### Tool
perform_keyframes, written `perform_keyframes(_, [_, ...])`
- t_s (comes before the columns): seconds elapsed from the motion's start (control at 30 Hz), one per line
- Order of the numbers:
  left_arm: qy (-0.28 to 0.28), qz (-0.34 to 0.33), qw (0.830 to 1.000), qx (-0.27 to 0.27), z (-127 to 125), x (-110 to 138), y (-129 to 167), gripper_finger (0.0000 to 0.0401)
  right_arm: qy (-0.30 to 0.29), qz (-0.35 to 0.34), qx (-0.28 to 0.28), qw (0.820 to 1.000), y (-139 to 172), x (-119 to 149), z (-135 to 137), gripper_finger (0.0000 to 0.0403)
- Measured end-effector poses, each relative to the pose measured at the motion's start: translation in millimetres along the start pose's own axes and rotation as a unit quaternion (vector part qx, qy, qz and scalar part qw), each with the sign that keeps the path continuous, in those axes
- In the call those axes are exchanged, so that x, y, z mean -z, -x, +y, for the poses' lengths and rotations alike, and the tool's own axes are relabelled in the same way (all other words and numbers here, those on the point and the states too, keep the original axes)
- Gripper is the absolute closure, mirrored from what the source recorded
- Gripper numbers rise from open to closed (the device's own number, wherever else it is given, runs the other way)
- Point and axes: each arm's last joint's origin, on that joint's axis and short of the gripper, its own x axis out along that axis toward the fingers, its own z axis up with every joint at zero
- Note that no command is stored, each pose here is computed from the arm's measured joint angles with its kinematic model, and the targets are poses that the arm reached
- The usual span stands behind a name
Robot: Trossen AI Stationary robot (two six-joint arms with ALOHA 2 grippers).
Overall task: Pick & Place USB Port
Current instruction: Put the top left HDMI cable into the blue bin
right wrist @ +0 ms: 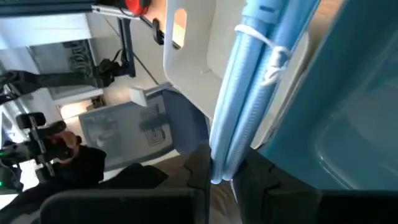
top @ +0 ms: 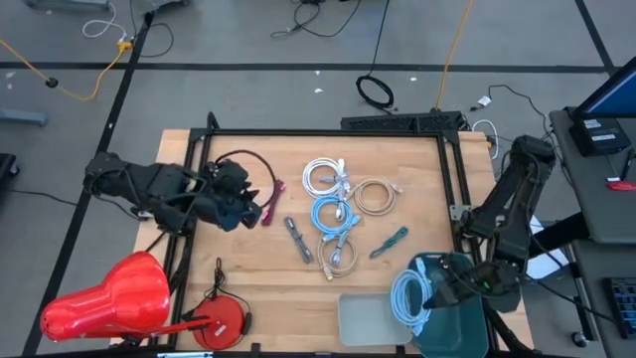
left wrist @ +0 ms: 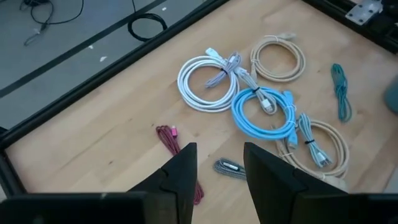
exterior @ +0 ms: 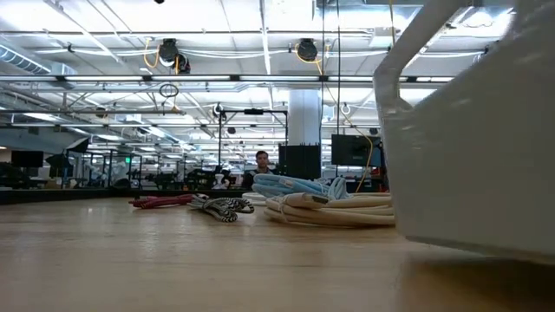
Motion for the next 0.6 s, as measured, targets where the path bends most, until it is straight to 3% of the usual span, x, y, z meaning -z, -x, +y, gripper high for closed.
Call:
perform_keyframes(0.4, [-0.005, 0.002, 1.000, 0.000, -0.5, 1.9, 1.1, 0.0265, 0.045, 0.002, 0.026, 0.999, 45.1, 15.7, 61.8, 0.0373])
perform_keyframes(0.5, [-0.001, 0.002, 1.000, 0.001, -1.7, 4.2, 1.4, 0.0265, 0.036, 0.017, 0.105, 0.994, 58.3, 18.3, 71.6, 0.0373])
perform_keyframes(0.6, [0.003, 0.003, 1.000, -0.006, -3.4, 10.8, -2.4, 0.0265, 0.026, 0.034, 0.217, 0.975, 64.0, 22.1, 72.6, 0.0373])
